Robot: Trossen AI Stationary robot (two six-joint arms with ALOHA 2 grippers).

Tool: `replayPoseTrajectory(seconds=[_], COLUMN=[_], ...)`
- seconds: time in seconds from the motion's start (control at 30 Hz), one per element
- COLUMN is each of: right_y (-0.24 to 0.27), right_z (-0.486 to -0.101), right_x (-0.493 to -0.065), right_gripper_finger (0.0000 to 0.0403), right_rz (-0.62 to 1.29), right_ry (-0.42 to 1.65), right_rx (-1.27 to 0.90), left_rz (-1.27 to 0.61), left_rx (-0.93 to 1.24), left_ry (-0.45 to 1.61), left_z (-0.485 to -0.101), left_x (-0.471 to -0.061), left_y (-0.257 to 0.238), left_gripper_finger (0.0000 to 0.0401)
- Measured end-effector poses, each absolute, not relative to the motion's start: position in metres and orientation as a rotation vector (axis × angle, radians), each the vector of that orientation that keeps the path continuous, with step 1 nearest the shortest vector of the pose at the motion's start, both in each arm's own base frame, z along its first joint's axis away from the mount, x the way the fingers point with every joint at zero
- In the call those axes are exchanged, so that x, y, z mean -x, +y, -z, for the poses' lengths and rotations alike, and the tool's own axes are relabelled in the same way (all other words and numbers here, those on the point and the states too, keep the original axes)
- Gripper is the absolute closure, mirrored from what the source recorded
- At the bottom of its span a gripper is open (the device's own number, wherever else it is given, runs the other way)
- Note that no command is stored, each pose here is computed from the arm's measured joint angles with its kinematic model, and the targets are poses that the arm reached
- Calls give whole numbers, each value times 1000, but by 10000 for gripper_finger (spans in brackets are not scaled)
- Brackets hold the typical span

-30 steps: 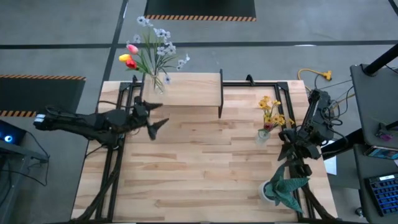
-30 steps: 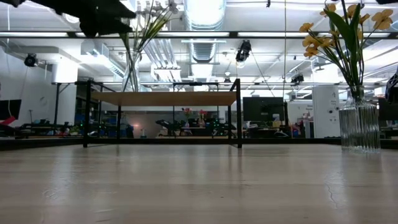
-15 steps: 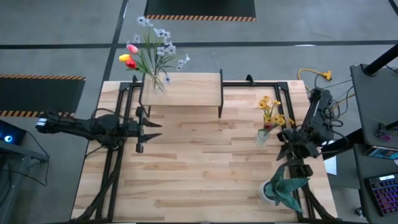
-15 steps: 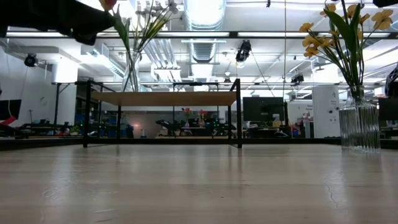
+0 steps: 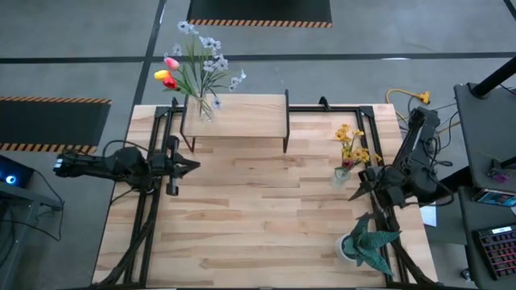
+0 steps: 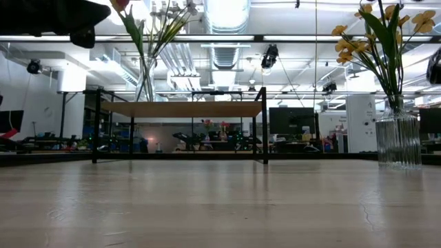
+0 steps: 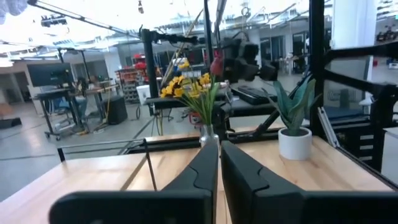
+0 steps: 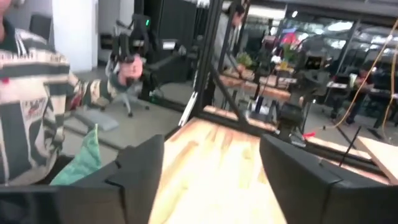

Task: Pick and place flowers into a vace then onto a shelf
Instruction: Put the transparent vase on the shelf

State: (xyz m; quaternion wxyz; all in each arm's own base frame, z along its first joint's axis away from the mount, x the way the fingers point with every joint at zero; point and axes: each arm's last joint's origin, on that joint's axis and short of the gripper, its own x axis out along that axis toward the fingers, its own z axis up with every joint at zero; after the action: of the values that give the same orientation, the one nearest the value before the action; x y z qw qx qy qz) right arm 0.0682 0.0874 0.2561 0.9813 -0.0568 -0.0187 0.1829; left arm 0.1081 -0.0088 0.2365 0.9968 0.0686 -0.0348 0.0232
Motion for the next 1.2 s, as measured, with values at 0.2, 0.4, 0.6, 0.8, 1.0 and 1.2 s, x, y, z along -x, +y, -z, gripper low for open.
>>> replayPoseTrajectory(seconds=[0.2, 0.4, 0.6, 0.8, 1.0, 1.2], right_y=[105, 105, 110, 117, 118, 116], right_z=[-288, -315, -327, -326, -323, -308], right_x=[-78, -81, -83, -87, -87, -84], right_gripper_finger=[109, 112, 125, 132, 133, 133], right_rz=[-347, -182, -60, 47, 186, 325], right_ry=[33, 278, 440, 552, 641, 725], right_rx=[122, -7, -186, -250, -330, -430], left_rz=[-47, -46, -46, -46, -45, -44], left_rx=[-138, -140, -141, -142, -141, -142], left_ry=[-67, -53, -44, -38, -25, -15], left_z=[-238, -236, -235, -234, -232, -231], left_x=[-108, -109, -110, -111, -112, -113], left_y=[-9, -9, -9, -9, -9, -9], left_gripper_finger=[399, 399, 399, 399, 399, 399])
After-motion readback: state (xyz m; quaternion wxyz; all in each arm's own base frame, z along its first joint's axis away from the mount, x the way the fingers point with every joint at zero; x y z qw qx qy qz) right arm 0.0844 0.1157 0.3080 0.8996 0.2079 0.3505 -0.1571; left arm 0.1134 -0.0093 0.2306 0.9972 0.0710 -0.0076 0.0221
